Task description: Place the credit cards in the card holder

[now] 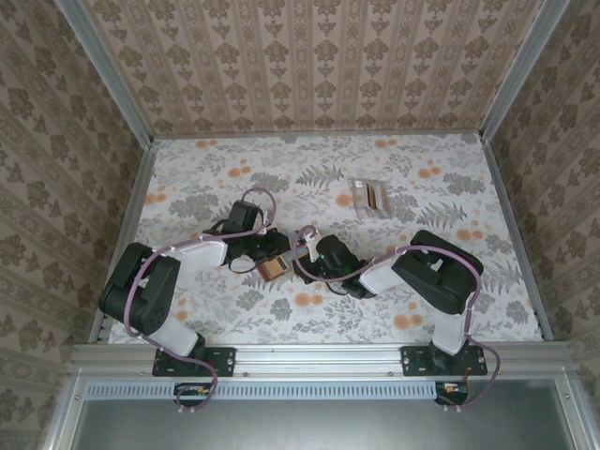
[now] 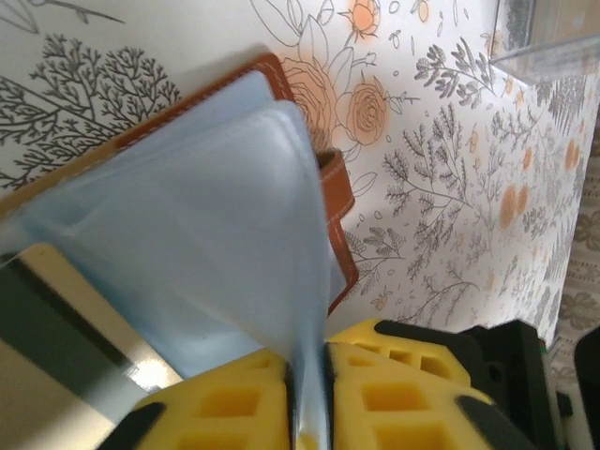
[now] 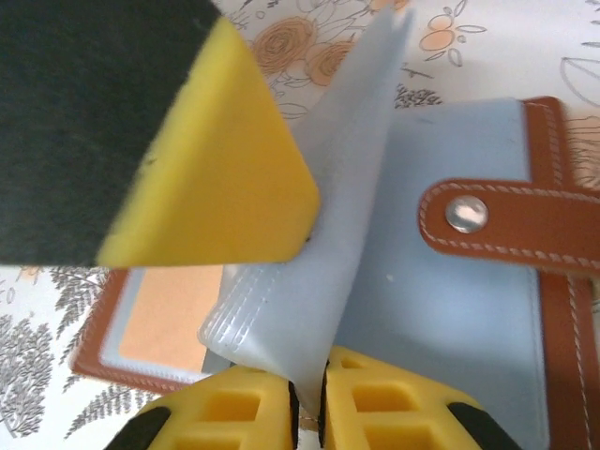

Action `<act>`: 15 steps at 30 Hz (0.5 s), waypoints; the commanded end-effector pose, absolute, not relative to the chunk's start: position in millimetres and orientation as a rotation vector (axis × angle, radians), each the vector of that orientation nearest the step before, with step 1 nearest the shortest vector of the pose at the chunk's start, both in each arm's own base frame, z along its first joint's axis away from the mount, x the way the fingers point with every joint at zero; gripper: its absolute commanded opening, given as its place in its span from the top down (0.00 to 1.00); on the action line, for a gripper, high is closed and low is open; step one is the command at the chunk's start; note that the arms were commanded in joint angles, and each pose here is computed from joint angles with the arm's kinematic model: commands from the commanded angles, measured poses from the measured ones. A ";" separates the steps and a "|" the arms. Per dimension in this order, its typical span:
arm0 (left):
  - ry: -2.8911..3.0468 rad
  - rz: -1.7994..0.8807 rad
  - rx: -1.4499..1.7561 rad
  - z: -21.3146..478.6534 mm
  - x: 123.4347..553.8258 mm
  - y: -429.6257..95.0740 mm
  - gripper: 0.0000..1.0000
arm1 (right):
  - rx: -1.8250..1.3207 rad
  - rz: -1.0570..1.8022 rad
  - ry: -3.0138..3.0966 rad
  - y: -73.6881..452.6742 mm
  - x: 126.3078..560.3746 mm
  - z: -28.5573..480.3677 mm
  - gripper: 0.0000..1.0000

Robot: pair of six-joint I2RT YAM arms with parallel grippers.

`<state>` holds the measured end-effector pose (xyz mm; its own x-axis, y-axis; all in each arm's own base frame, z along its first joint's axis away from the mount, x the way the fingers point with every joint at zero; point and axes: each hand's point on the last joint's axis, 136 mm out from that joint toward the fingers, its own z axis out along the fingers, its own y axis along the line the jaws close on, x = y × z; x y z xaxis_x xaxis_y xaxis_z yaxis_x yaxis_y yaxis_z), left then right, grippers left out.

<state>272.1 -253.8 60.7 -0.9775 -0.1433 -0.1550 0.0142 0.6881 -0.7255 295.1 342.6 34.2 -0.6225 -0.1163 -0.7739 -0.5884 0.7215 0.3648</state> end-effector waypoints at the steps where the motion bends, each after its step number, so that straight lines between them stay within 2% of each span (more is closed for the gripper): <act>1: 2.743 -1.186 -0.109 52.7 261.0 -251.8 0.68 | -0.491 0.745 2.108 335.9 305.4 40.8 0.88; 4: 2.732 -1.179 -0.117 54.3 260.7 -246.6 0.50 | -0.494 0.752 2.098 337.3 305.6 42.7 0.90; 7: 2.718 -1.163 -0.112 57.8 259.4 -239.4 0.44 | -0.499 0.765 2.091 340.2 306.0 45.3 0.91; 12: 2.685 -1.106 -0.131 65.0 259.3 -219.8 0.41 | -0.511 0.794 2.083 346.2 306.0 51.0 0.90; 13: 2.673 -1.093 -0.157 65.9 261.0 -212.9 0.41 | -0.507 0.794 2.084 346.6 307.1 51.1 0.86; 15: 2.669 -1.070 -0.187 65.4 259.8 -203.7 0.40 | -0.488 0.795 2.088 346.3 310.5 51.0 0.73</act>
